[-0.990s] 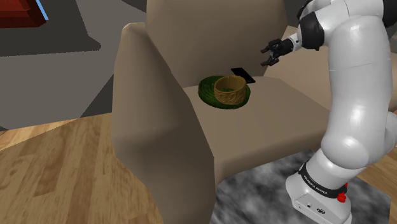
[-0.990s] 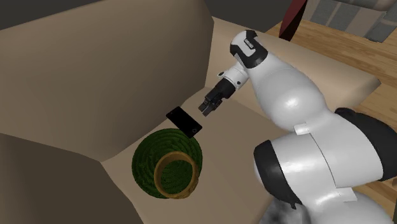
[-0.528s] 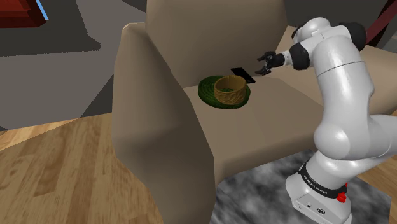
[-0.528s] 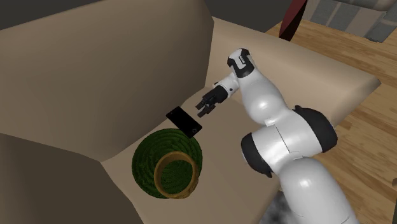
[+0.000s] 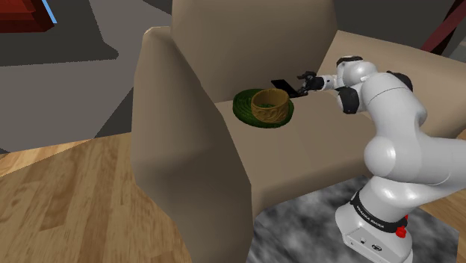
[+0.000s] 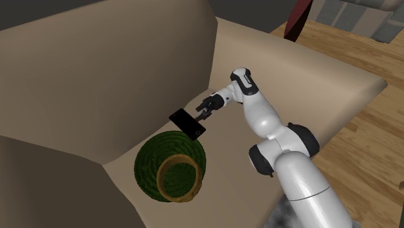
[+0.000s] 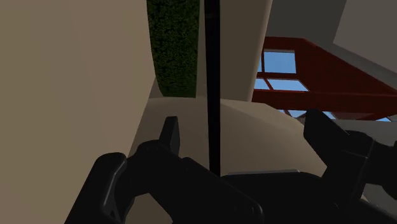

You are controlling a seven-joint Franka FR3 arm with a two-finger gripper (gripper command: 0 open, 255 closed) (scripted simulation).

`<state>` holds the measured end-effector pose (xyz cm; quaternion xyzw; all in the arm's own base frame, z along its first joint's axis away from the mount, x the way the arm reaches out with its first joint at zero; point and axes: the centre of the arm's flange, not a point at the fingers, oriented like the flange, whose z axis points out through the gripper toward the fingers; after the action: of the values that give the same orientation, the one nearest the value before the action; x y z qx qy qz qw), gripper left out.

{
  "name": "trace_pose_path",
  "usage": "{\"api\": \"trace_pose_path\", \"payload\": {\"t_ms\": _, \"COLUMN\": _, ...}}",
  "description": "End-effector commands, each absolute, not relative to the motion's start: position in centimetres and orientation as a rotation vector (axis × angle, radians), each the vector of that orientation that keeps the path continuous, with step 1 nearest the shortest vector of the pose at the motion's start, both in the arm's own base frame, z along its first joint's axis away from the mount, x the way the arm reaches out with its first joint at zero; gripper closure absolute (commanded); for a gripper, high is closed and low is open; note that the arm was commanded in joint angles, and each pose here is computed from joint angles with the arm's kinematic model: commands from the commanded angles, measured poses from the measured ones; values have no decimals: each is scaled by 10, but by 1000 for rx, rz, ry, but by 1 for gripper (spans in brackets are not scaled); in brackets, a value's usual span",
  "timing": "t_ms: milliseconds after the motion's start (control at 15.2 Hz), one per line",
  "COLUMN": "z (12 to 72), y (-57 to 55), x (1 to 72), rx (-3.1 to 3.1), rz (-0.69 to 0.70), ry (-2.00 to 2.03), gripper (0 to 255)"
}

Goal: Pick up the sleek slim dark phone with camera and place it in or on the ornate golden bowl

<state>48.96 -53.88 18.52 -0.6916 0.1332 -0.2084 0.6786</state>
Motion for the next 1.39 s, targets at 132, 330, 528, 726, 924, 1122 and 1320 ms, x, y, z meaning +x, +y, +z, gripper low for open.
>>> {"api": "trace_pose_path", "payload": {"t_ms": 132, "z": 168, "y": -518, "x": 505, "rx": -1546, "rz": -459, "ry": 321, "gripper": 0}}
{"api": "trace_pose_path", "payload": {"t_ms": 330, "z": 168, "y": -501, "x": 514, "rx": -1546, "rz": -459, "ry": 321, "gripper": 0}}
{"api": "trace_pose_path", "payload": {"t_ms": 528, "z": 168, "y": -501, "x": 514, "rx": -1546, "rz": -459, "ry": 321, "gripper": 0}}
{"api": "trace_pose_path", "payload": {"t_ms": 726, "z": 168, "y": -501, "x": 514, "rx": -1546, "rz": -459, "ry": 321, "gripper": 0}}
{"api": "trace_pose_path", "payload": {"t_ms": 924, "z": 168, "y": -502, "x": 513, "rx": -1546, "rz": -459, "ry": 321, "gripper": 255}}
{"api": "trace_pose_path", "payload": {"t_ms": 1122, "z": 161, "y": -498, "x": 518, "rx": -1546, "rz": -460, "ry": 321, "gripper": 255}}
{"api": "trace_pose_path", "payload": {"t_ms": 1320, "z": 157, "y": -505, "x": 519, "rx": -1545, "rz": -462, "ry": 320, "gripper": 255}}
